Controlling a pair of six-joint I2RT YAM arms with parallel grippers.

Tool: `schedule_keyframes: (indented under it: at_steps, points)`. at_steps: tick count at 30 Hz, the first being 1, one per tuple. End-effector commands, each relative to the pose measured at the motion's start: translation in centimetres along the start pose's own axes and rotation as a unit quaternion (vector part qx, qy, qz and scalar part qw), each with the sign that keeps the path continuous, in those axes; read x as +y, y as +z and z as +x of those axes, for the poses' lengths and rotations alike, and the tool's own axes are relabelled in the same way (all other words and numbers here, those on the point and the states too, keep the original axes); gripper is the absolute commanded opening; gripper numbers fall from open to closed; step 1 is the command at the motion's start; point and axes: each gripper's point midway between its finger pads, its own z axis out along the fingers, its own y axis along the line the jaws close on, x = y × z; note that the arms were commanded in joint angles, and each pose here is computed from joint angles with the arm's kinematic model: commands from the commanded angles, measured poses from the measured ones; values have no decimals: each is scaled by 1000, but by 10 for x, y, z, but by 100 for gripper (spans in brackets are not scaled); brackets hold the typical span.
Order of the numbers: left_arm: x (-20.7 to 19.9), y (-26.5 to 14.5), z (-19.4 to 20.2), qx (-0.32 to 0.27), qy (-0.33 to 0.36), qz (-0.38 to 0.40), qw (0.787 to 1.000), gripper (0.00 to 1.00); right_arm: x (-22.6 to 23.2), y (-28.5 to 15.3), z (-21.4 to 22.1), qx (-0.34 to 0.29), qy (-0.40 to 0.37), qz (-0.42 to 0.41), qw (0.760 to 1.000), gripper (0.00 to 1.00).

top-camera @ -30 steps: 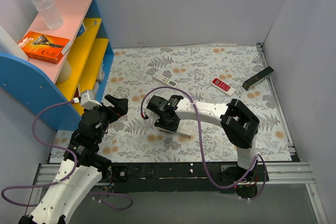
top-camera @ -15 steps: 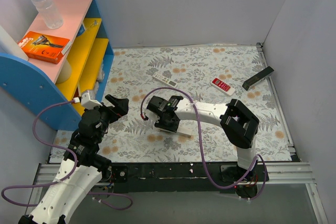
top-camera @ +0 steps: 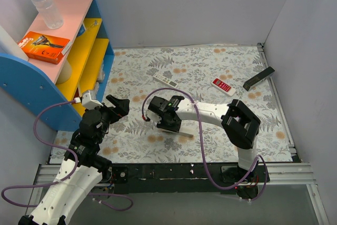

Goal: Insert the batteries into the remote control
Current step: Load the battery cover into the remote control.

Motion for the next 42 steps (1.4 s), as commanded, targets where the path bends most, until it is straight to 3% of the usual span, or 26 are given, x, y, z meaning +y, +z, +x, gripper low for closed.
schedule_keyframes:
  at_steps: [1,42]
  points:
    - [0,2,4,6,1,1,1000,98,-7,-21,2,-11,-13,10,1000,31]
    - [1,2,9,14,1,3,1000,98,-8,-14,-6,-26,-48,-2,998,38]
